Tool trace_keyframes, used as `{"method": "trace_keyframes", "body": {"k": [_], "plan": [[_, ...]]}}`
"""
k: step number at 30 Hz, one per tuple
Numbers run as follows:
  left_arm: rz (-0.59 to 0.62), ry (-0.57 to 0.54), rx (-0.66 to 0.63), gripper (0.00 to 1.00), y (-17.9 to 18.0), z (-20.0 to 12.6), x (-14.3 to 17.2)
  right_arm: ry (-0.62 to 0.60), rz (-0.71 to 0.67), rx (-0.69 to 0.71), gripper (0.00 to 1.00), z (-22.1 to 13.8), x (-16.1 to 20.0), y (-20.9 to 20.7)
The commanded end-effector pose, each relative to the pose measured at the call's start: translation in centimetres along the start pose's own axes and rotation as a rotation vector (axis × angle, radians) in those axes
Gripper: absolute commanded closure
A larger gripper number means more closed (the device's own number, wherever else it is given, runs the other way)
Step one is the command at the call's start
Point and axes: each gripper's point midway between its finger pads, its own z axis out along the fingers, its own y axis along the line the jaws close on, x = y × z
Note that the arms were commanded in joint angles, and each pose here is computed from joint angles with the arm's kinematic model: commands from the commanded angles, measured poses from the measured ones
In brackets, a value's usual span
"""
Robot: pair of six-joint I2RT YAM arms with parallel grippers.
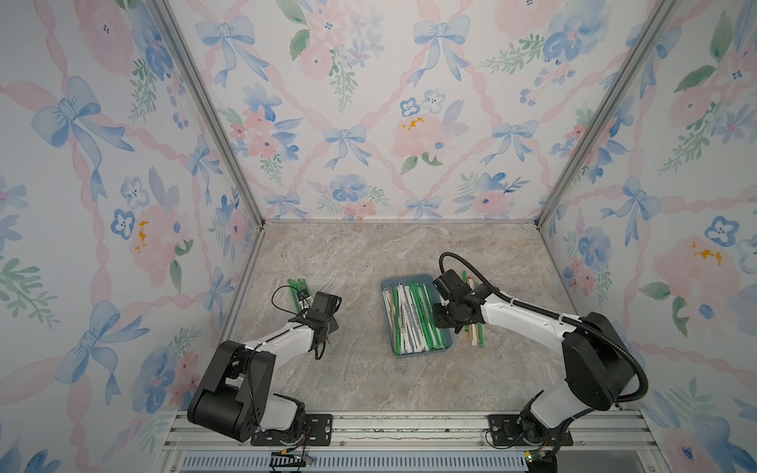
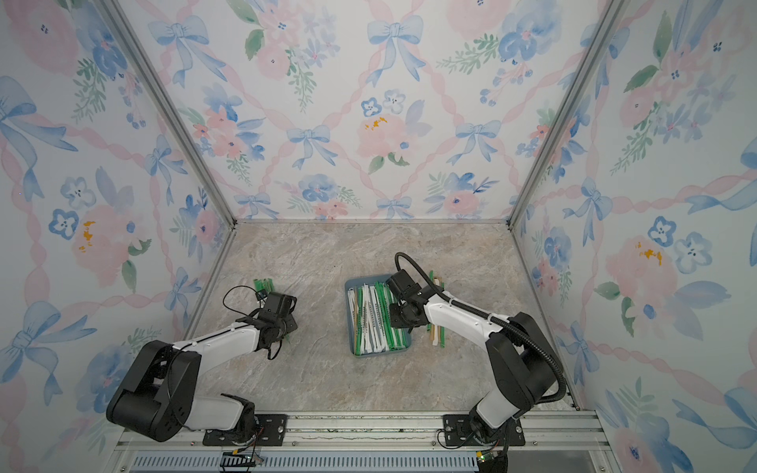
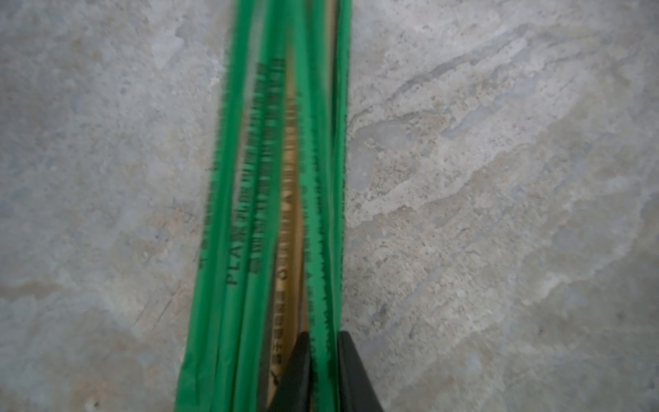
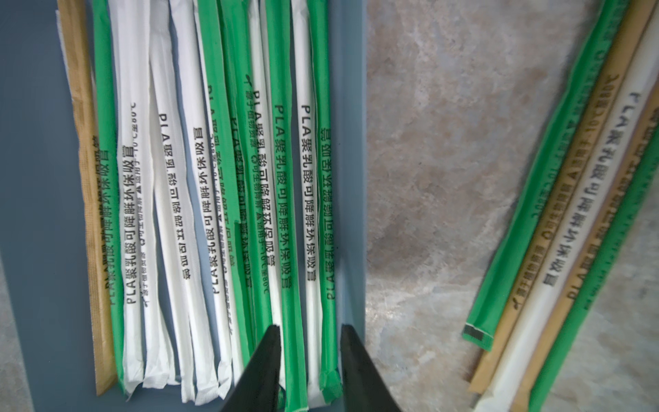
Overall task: Put the straws into the storage box
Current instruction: Pick up the straw from the center of the board, then place the straw at the center of the board.
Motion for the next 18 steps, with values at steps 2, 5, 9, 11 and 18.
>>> {"method": "trace_keyframes", "body": {"k": [2, 5, 9, 11, 18], "plan": [[0.019, 0.038, -0.006, 0.9, 0.5, 0.1, 1.0, -0.024, 0.004, 0.004, 0.69, -0.5, -0.3, 0.0], [0.027, 0.031, 0.013, 0.92, 0.2, -0.2, 0.7, -0.023, 0.006, 0.003, 0.69, -0.4, -0.3, 0.0], [0.054, 0.037, 0.046, 0.92, -0.6, -0.5, 0.7, -0.021, 0.006, 0.004, 0.69, -0.3, -0.2, 0.0], [0.069, 0.04, 0.056, 0.92, -0.9, -0.6, 0.8, -0.021, 0.006, 0.004, 0.69, -0.3, -0.3, 0.0], [0.134, 0.024, 0.112, 0.92, -3.6, -1.5, 1.0, -0.021, 0.008, 0.004, 0.69, -0.3, -0.2, 0.0]]}}
